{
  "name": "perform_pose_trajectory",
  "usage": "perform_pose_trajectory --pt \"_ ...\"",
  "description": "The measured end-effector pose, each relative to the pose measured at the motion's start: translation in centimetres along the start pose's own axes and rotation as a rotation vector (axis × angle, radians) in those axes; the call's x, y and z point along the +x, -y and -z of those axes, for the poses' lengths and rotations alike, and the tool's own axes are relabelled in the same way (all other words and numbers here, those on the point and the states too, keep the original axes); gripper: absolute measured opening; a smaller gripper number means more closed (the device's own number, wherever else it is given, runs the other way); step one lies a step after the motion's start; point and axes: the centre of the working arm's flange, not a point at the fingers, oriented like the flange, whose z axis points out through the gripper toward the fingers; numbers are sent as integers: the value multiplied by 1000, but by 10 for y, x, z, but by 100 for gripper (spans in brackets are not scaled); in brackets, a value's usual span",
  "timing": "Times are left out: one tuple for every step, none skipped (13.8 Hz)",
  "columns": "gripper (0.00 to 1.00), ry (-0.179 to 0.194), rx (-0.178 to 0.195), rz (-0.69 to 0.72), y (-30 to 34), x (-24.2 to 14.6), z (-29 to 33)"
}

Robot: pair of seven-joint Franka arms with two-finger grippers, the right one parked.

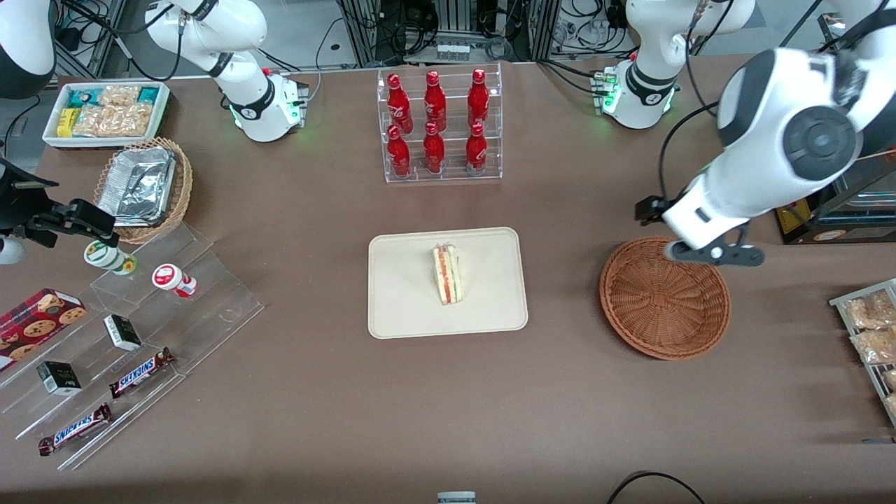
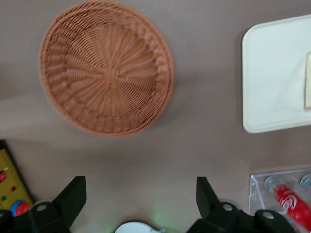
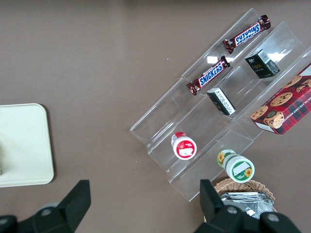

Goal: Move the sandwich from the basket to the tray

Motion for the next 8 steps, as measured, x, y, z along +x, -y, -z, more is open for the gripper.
perform_pose_trajectory --pt "100 1 -2 -3 12 -9 10" --pt "100 -1 -4 -8 24 -18 19" --pt "100 -4 -6 -15 37 -27 29" --pt "100 -13 -9 -17 49 -36 38" --pt "100 -24 -11 -13 60 -43 46" --pt "100 -29 -13 -6 68 -48 51" --pt "100 -35 -14 0 74 -52 55" --pt "100 -39 -15 1 78 -54 58"
